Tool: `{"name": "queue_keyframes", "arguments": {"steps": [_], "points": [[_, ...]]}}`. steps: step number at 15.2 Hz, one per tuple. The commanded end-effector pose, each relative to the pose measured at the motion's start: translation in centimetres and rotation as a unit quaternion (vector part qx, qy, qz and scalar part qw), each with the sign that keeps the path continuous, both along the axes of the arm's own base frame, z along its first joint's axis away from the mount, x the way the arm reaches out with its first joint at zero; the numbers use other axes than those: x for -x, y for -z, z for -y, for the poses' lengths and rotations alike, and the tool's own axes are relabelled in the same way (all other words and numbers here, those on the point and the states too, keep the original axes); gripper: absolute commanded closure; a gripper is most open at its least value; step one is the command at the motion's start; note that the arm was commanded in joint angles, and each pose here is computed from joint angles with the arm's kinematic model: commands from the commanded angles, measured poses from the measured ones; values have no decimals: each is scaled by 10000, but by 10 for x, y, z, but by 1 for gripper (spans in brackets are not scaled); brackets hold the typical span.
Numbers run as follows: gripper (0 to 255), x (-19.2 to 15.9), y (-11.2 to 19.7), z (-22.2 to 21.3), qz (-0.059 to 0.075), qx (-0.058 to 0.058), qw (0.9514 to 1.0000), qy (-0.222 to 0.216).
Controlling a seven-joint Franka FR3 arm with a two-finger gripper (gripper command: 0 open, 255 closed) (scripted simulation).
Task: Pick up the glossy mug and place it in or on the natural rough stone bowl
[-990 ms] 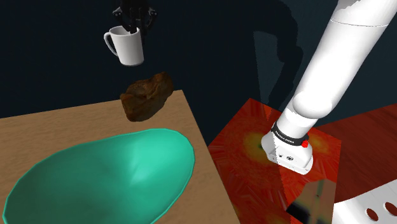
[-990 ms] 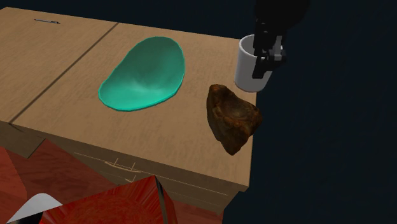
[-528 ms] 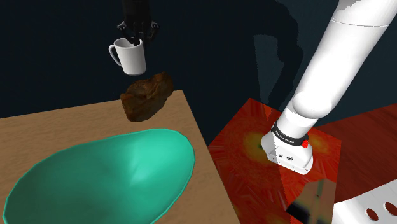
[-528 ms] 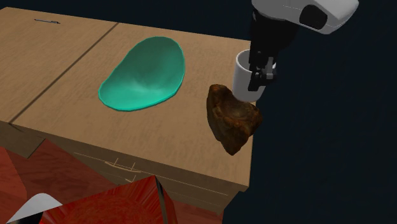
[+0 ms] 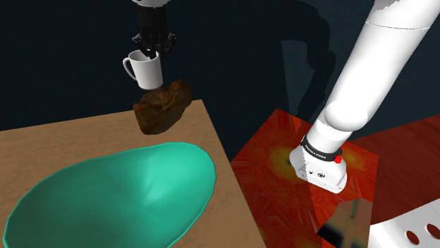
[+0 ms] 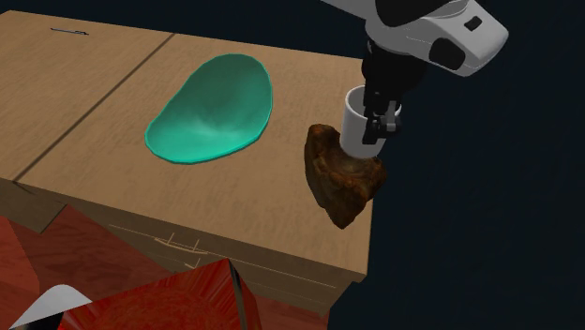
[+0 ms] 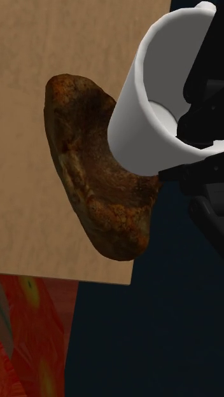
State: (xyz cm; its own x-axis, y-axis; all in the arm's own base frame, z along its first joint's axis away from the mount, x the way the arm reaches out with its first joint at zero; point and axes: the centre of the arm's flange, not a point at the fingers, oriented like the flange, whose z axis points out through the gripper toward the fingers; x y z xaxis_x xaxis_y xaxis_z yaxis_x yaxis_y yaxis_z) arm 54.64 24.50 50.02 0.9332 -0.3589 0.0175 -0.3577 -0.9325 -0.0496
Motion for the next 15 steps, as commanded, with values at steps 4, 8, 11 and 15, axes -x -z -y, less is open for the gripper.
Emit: {"name": "queue_keyframes", "arguments": {"steps": [4, 8, 11, 15], "points": [[0, 0, 1, 1, -6, 0, 10000, 4], [0, 0, 1, 1, -6, 1, 10000, 4], [0, 1, -26, 2, -6, 0, 10000, 4], [0, 1, -49, 3, -6, 0, 10000, 4]]}}
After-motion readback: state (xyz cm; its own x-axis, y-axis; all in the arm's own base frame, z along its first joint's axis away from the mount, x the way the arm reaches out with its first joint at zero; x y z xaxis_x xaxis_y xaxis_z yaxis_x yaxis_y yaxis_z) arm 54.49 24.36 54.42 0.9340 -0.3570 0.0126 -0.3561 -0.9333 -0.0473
